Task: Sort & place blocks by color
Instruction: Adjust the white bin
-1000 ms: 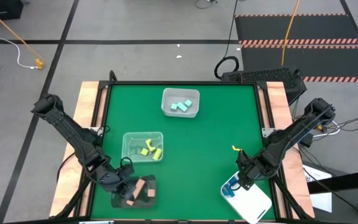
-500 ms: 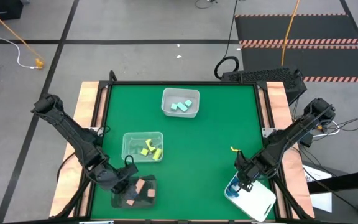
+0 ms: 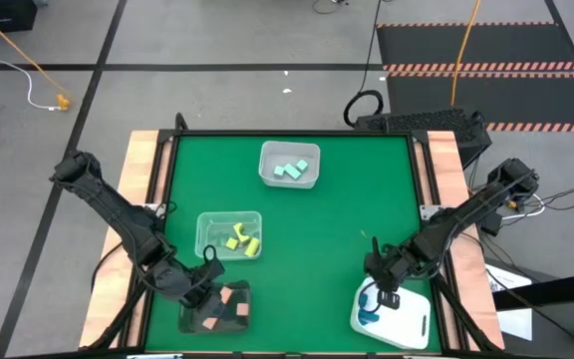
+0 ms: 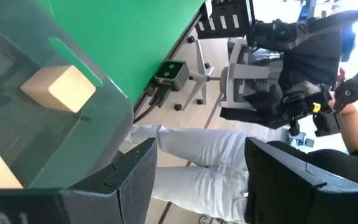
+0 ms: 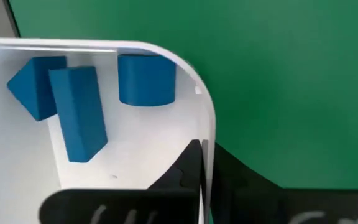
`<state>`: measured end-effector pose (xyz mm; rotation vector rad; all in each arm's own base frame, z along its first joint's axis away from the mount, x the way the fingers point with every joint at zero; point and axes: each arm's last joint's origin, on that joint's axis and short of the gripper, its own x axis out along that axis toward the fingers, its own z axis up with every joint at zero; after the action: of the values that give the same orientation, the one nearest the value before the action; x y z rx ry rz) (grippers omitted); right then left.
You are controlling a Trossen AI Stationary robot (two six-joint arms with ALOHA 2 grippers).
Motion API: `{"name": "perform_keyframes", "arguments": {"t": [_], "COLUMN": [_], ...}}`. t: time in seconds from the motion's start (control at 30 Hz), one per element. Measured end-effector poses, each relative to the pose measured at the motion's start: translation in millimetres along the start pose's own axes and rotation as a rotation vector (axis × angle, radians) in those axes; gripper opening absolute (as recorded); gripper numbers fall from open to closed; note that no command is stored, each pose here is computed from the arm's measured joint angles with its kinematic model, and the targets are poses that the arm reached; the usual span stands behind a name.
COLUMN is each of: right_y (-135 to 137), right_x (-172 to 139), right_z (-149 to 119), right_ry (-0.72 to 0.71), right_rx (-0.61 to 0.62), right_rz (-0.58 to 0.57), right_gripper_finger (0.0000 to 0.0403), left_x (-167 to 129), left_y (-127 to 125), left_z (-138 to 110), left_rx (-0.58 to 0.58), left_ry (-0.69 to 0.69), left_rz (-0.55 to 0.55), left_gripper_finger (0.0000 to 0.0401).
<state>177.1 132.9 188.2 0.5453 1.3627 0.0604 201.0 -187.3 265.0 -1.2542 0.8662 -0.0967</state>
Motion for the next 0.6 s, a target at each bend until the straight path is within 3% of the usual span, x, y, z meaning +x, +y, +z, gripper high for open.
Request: {"name": "perform_keyframes", "arguments": {"t": [0.43,0.6], "right_y": [-2.1,-1.8], "right_x": [11.7,21.1], "right_z": [13.4,15.6], "right_ry": [-0.035,-0.010], "right_rx": [-0.238,-0.250], "right_rz": [-0.018,-0.038], "right_gripper_finger": [0.0000,0.0000], "left_x": [1.1,1.3], "left_y": [0.3,0.3], "left_z": [15.7,18.6], "left_rx": [-0.030,-0.036], "left_ry": [-0.049,-0.058], "left_rz": [0.004,0.004], "left_gripper_finger": [0.0244,0.0244]}}
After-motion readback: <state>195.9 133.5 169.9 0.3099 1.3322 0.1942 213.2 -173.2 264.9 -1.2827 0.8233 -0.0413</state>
